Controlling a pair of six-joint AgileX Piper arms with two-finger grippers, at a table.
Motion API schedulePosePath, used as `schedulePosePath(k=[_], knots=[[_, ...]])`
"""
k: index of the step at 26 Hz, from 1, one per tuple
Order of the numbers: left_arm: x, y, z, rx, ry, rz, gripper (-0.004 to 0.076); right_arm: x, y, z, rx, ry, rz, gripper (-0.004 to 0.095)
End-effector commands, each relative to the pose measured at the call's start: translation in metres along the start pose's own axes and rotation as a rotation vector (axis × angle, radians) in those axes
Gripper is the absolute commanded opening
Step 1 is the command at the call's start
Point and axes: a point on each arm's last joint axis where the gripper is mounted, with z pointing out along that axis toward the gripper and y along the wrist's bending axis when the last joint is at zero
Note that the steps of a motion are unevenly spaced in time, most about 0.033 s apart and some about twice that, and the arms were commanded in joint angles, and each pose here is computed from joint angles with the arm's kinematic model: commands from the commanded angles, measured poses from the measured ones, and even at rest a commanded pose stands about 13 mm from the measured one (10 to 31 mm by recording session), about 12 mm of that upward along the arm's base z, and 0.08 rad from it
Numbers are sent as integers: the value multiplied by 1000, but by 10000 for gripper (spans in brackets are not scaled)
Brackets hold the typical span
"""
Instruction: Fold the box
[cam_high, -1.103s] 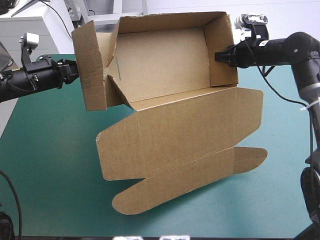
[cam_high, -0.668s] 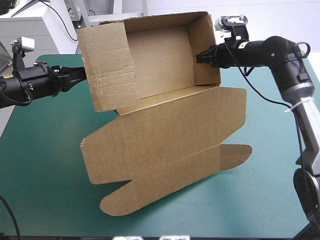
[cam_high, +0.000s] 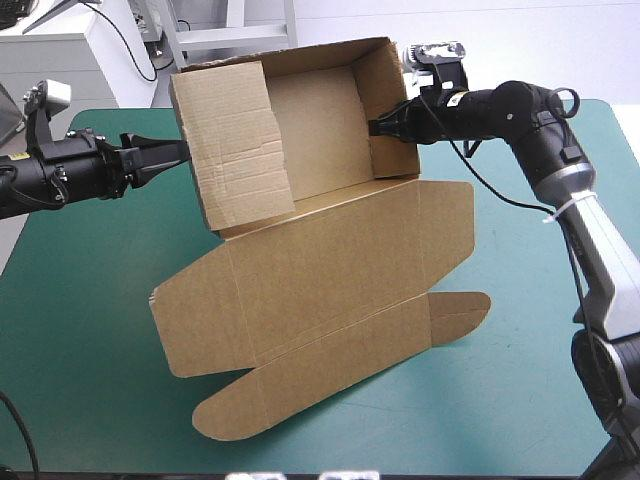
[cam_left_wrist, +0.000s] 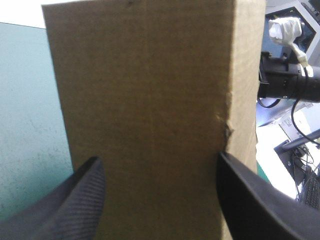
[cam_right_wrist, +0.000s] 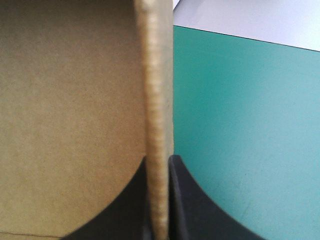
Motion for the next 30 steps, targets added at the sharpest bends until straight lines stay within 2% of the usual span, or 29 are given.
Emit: schedulePosePath(k=[1,5,10,17,22,26,30], knots=[[3,-27,-2,99,22,38,502,-19,19,-21,-31,-144,3,-17],[12,-32,12,38,105,99,501,-18,22,-16,-20,-139,-12,-13],[12,-32,20,-40,90,85,473,-15,21,-12,3,-112,-16,-13],[15,-28,32,-196,88,79,459,-10,35,-4,123,-90,-131,0],[18,-24,39,-311,93,47,459,-9,55,0,72,-116,-137,0],[28,-15,61,-424,179,-66,459,-7,65,2,40,-107,-132,0],[36,-13,79,-465,236,-80,459,-7,67,0,30,-109,-109,0]])
